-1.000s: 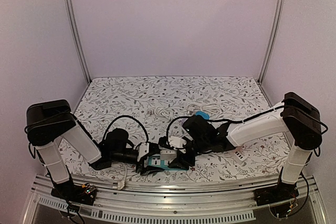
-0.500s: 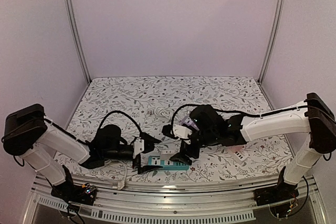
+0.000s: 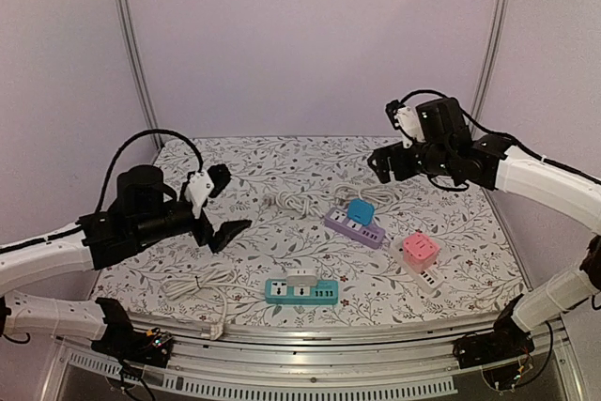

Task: Insert the plug

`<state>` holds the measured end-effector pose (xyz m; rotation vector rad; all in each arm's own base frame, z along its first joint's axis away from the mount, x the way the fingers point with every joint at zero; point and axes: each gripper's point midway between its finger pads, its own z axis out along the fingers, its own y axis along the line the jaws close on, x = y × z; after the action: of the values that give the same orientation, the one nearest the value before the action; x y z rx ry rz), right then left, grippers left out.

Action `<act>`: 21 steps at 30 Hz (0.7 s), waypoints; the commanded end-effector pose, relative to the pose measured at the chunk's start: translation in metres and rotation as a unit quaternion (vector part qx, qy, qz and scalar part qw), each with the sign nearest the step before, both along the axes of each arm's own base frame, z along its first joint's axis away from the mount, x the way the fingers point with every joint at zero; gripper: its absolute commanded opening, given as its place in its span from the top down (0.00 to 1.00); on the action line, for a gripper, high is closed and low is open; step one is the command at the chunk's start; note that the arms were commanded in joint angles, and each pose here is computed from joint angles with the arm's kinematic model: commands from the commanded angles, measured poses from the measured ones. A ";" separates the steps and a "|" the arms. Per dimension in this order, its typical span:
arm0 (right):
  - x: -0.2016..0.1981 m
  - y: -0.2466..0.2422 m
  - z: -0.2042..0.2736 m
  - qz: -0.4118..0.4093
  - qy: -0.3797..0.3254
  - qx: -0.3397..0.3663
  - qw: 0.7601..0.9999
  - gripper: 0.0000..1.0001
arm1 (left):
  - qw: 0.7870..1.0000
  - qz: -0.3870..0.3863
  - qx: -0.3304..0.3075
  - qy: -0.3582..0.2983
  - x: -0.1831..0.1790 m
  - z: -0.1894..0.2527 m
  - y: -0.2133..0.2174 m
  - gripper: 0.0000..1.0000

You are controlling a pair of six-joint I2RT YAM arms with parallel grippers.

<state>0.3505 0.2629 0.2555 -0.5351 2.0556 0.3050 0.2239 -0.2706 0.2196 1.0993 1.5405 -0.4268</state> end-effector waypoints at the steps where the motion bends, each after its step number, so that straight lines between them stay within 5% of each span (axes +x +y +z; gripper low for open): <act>1: 0.008 -0.117 -0.026 -0.197 0.089 0.044 0.975 0.01 | 0.972 0.218 0.037 0.085 0.047 -0.021 0.095 0.00; 8: -0.016 -0.267 -0.028 -0.372 0.084 0.117 0.917 0.01 | 0.915 0.394 -0.057 0.066 0.054 0.008 0.203 0.00; 14: -0.053 -0.335 -0.057 -0.517 0.066 0.056 0.852 0.01 | 0.839 0.537 -0.083 0.018 0.037 0.006 0.281 0.00; 17: -0.071 -0.354 -0.069 -0.576 0.058 0.045 0.814 0.01 | 0.826 0.556 -0.090 0.010 0.032 0.008 0.294 0.00; 21: -0.073 -0.345 -0.088 -0.557 0.066 0.062 0.826 0.01 | 0.829 0.551 -0.088 0.026 0.031 -0.003 0.295 0.00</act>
<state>0.2877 -0.0758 0.1751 0.7532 2.1536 -0.2243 0.2589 0.0178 0.2343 -0.0369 1.8087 0.2095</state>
